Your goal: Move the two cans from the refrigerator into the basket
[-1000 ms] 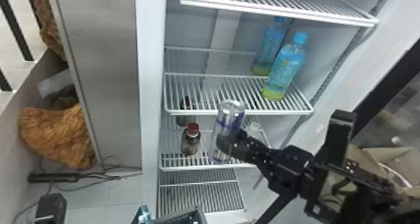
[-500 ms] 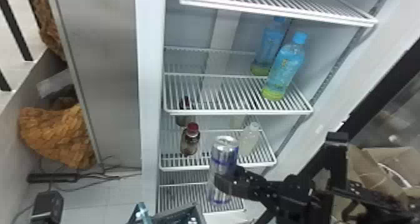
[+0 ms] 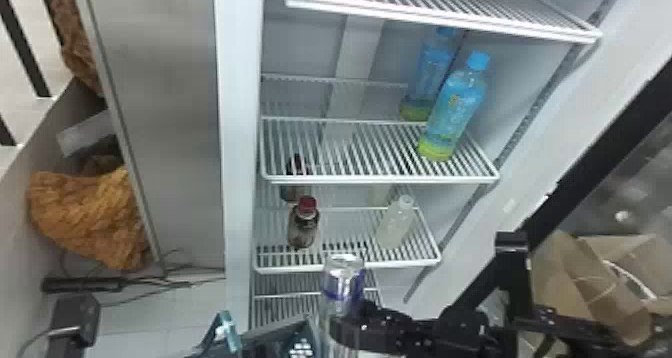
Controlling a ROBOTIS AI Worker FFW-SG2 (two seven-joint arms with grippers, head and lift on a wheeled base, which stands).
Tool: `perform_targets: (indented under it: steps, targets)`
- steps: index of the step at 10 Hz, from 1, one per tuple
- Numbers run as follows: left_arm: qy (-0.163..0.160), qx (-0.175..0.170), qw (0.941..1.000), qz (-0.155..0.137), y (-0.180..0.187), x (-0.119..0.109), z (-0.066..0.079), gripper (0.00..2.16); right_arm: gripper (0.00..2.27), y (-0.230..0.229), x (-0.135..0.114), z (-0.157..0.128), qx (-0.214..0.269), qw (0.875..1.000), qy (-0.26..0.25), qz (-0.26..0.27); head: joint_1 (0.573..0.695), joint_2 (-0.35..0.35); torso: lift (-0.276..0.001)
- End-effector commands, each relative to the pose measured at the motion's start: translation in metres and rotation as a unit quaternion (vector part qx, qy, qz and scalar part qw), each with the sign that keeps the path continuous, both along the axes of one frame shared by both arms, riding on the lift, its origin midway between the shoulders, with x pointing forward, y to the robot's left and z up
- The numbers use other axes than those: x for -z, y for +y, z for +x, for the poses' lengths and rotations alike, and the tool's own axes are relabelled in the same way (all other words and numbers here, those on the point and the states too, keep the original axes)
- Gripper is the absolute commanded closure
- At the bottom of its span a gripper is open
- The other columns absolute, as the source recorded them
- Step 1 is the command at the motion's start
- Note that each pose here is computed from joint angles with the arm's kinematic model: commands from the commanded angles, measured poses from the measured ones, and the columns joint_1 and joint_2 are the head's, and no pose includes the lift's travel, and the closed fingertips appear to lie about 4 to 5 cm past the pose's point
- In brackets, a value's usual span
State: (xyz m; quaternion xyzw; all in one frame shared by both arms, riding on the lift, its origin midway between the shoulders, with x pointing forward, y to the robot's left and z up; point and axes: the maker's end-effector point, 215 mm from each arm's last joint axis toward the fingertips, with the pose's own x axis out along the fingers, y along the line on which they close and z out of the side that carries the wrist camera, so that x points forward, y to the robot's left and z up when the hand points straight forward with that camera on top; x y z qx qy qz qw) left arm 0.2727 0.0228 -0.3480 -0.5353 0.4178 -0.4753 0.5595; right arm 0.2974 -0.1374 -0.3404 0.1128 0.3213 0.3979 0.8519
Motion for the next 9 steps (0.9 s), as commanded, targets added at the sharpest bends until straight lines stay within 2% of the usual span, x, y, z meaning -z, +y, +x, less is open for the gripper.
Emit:
perform_targets:
  steps: [1, 3, 4, 6, 7, 8, 9]
  targets:
    - [-0.003, 0.004, 1.0000, -0.001, -0.001, -0.003, 0.001, 1.20, 1.12, 0.013, 0.013, -0.003, -0.016, 1.000, 0.020, 0.014, 0.695, -0.245, -0.035]
    - [-0.007, 0.007, 0.9999, -0.008, -0.004, -0.008, 0.001, 1.20, 1.12, 0.034, 0.027, -0.003, -0.042, 0.998, 0.039, 0.036, 0.695, -0.212, -0.035]
    - [-0.005, 0.012, 0.9997, -0.022, -0.007, -0.014, -0.003, 1.20, 1.05, 0.046, 0.032, 0.001, -0.056, 0.996, 0.038, 0.054, 0.695, -0.189, -0.035]
    - [-0.008, 0.014, 0.9995, -0.025, -0.008, -0.018, -0.003, 1.20, 0.49, 0.061, 0.039, 0.002, -0.080, 0.993, 0.045, 0.074, 0.695, -0.161, -0.035]
    - [-0.006, 0.014, 0.9996, -0.026, -0.008, -0.016, -0.004, 1.20, 0.28, 0.063, 0.036, 0.005, -0.083, 0.993, 0.035, 0.077, 0.695, -0.145, -0.035]
    - [-0.007, 0.014, 0.9996, -0.025, -0.008, -0.017, -0.004, 1.20, 0.14, 0.062, 0.030, 0.010, -0.083, 0.993, 0.019, 0.082, 0.695, -0.131, -0.035]
    - [-0.007, 0.014, 0.9996, -0.025, -0.008, -0.017, -0.004, 1.20, 0.09, 0.054, 0.029, 0.015, -0.074, 0.994, 0.013, 0.078, 0.695, -0.127, -0.035]
